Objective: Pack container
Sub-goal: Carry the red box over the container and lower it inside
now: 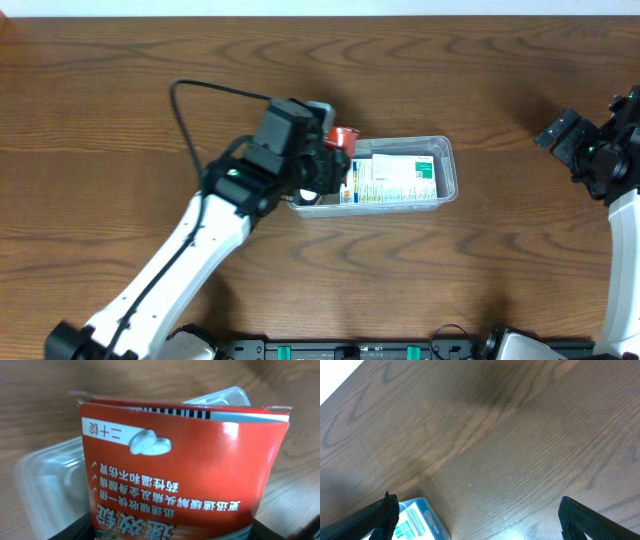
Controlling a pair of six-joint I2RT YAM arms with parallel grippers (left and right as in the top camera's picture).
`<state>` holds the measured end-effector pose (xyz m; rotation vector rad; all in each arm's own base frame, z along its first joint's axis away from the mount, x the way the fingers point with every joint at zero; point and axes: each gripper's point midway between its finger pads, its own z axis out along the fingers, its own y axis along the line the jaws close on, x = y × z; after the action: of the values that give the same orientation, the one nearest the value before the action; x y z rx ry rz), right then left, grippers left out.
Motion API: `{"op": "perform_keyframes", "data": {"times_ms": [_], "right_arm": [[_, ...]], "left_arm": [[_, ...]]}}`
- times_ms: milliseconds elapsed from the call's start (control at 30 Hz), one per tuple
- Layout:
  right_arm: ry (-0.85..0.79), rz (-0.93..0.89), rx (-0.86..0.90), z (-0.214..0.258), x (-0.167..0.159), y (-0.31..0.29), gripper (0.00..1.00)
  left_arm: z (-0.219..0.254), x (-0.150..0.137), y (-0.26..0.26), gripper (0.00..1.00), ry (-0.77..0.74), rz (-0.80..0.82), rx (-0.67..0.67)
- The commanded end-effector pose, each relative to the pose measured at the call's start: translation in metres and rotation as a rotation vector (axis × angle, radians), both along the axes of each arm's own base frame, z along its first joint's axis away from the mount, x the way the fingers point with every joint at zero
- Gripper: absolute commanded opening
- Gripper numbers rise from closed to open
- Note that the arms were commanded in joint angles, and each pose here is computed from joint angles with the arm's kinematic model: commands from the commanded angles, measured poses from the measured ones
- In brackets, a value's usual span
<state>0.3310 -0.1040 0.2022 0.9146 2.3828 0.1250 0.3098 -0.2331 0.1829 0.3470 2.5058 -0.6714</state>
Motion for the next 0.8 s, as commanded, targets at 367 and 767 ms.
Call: {"op": "perform_keyframes", "data": {"times_ms": [367,767], "right_arm": [[-0.015,-0.012,0.005,0.005,-0.001,-0.001,0.99],[-0.015,-0.013,0.004,0.005,-0.001,-0.001,0.99]], "left_arm": [[-0.033,0.017,-0.009,0.56,0.114,0.201,0.005],[-0.043,0.010,-0.019,0.67,0.139,0.170,0.021]]}}
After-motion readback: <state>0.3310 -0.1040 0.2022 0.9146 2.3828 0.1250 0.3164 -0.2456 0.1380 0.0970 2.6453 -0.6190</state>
